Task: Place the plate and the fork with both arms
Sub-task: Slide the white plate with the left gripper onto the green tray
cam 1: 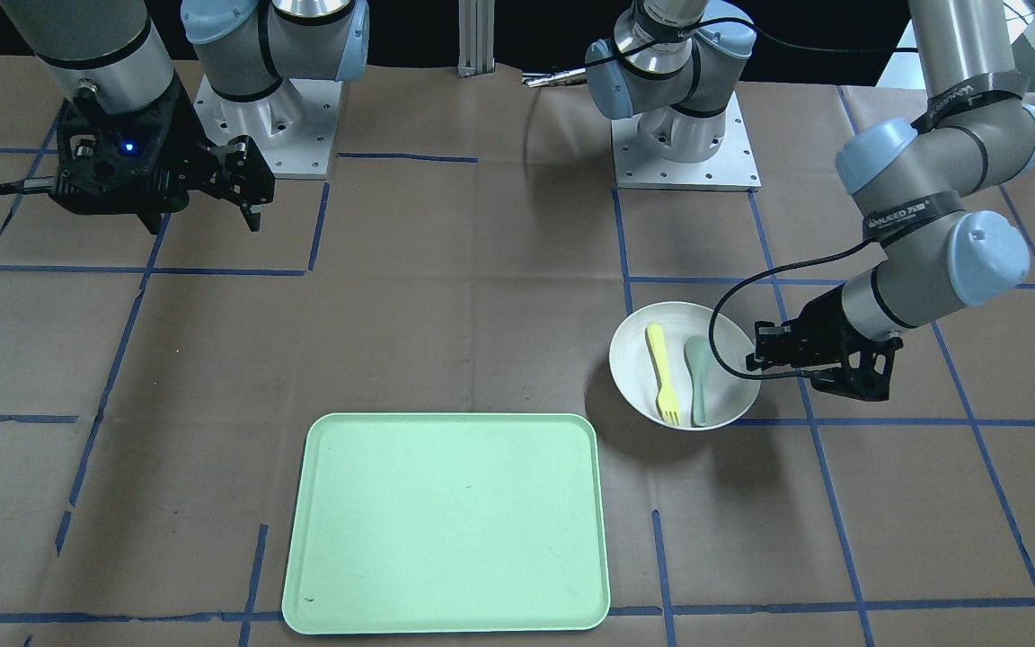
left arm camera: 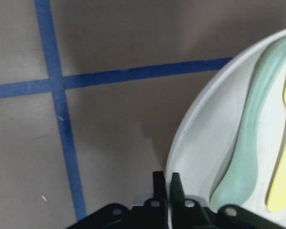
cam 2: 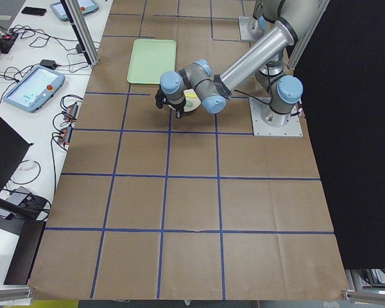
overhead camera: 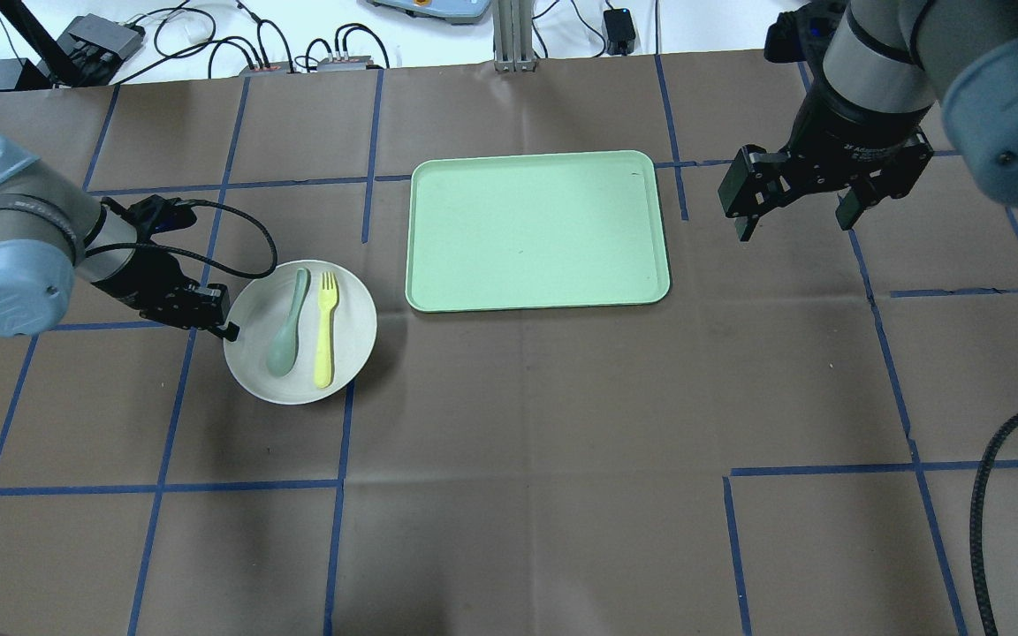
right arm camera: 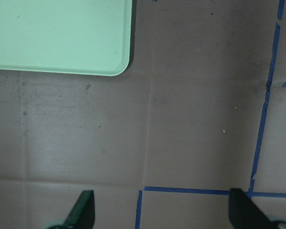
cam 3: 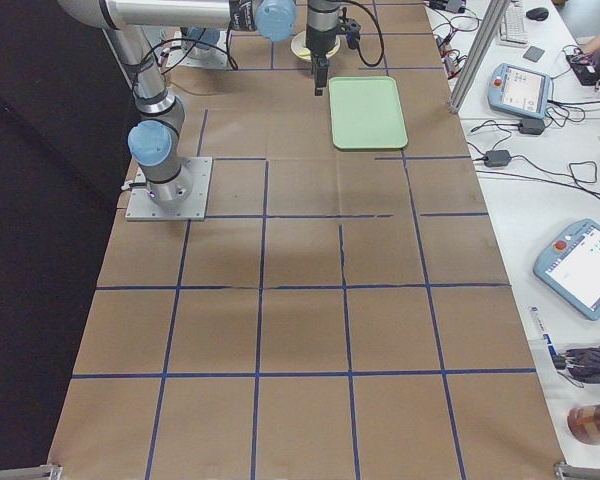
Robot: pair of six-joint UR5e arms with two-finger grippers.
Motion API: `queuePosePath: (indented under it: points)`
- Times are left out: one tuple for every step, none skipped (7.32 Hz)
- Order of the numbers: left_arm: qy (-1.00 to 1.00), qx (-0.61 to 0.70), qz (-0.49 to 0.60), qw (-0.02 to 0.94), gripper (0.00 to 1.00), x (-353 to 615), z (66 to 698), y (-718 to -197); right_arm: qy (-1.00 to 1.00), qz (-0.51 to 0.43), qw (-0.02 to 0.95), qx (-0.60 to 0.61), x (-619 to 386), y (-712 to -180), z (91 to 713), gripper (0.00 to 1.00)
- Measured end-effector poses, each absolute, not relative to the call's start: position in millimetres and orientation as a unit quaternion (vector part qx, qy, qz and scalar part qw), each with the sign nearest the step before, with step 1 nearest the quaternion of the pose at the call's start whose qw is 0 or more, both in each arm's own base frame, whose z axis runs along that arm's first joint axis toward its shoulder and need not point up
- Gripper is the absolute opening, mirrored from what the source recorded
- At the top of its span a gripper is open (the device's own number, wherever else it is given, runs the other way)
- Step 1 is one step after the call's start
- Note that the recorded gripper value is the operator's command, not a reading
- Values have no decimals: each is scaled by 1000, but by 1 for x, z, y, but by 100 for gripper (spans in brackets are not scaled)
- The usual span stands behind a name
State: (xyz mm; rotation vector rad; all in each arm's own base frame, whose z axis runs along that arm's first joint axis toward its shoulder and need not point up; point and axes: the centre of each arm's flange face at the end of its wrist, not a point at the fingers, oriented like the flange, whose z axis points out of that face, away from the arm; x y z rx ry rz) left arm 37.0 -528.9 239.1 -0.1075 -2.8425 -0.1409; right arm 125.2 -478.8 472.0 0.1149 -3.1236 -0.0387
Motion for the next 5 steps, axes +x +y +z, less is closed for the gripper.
queuePosePath:
  points:
    - [-989,-36,-44,138,3,2,252,-545,-999,-12,8,37,125,-479,472,100]
    - [-989,-34,-39,140,3,-33,261,-561,-999,-12,8,37,125,-479,472,100]
    - [-987,-30,-39,153,3,-69,262,-578,-999,-12,8,37,125,-479,472,100]
    - [-986,-30,-40,161,3,-102,260,-597,-999,-12,8,37,125,-479,472,100]
    - [-985,-31,-41,162,3,-134,257,-618,-999,-12,8,37,125,-479,472,100]
